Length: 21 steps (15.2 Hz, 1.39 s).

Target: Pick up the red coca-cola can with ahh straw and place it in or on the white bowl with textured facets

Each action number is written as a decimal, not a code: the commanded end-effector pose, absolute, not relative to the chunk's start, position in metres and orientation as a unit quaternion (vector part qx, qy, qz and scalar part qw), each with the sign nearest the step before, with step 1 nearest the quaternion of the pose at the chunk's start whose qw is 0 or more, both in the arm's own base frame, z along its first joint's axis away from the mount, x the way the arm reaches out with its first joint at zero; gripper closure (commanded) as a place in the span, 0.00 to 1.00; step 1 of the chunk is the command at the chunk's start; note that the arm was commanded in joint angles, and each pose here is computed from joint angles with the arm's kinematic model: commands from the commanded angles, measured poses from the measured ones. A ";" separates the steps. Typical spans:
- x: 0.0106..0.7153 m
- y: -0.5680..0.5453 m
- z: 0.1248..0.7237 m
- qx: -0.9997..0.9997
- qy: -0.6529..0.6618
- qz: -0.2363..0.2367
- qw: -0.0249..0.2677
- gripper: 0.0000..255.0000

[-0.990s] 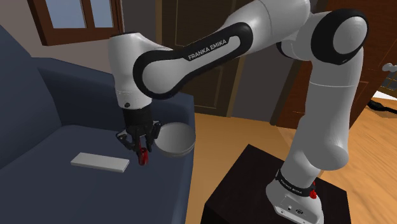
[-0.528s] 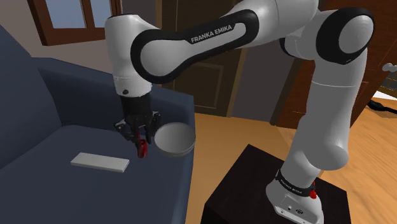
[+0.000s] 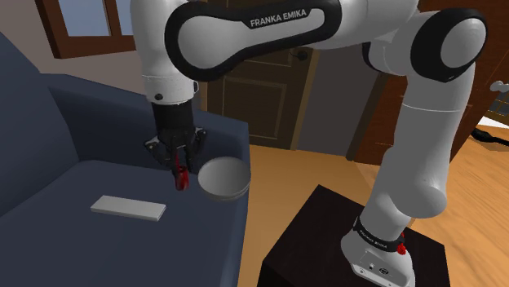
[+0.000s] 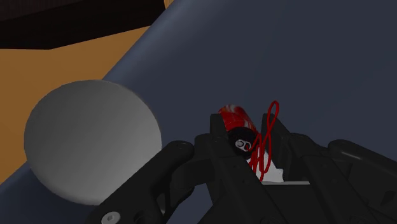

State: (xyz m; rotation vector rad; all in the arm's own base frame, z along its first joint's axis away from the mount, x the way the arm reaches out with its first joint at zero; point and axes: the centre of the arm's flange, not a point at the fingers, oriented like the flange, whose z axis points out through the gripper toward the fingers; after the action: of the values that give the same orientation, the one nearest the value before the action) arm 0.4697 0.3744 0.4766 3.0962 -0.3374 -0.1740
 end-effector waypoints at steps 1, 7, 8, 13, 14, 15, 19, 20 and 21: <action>0.472 0.361 0.480 0.992 -0.108 -0.056 0.011 1.00; 0.485 0.283 0.484 0.992 -0.108 -0.056 0.011 1.00; 0.487 0.270 0.485 0.992 -0.108 -0.056 0.011 1.00; 0.498 0.205 0.488 0.992 -0.108 -0.056 0.011 1.00; 0.500 0.192 0.488 0.992 -0.108 -0.056 0.011 1.00; 0.502 0.179 0.489 0.992 -0.108 -0.056 0.011 1.00; 0.506 0.157 0.474 0.992 -0.108 -0.056 0.011 1.00; 0.506 0.157 0.469 0.992 -0.108 -0.056 0.011 1.00; 0.506 0.157 0.463 0.992 -0.108 -0.056 0.011 1.00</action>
State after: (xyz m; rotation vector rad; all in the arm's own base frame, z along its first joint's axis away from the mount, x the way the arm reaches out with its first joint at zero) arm 0.5044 0.1568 0.4681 3.0958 -0.3378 -0.1753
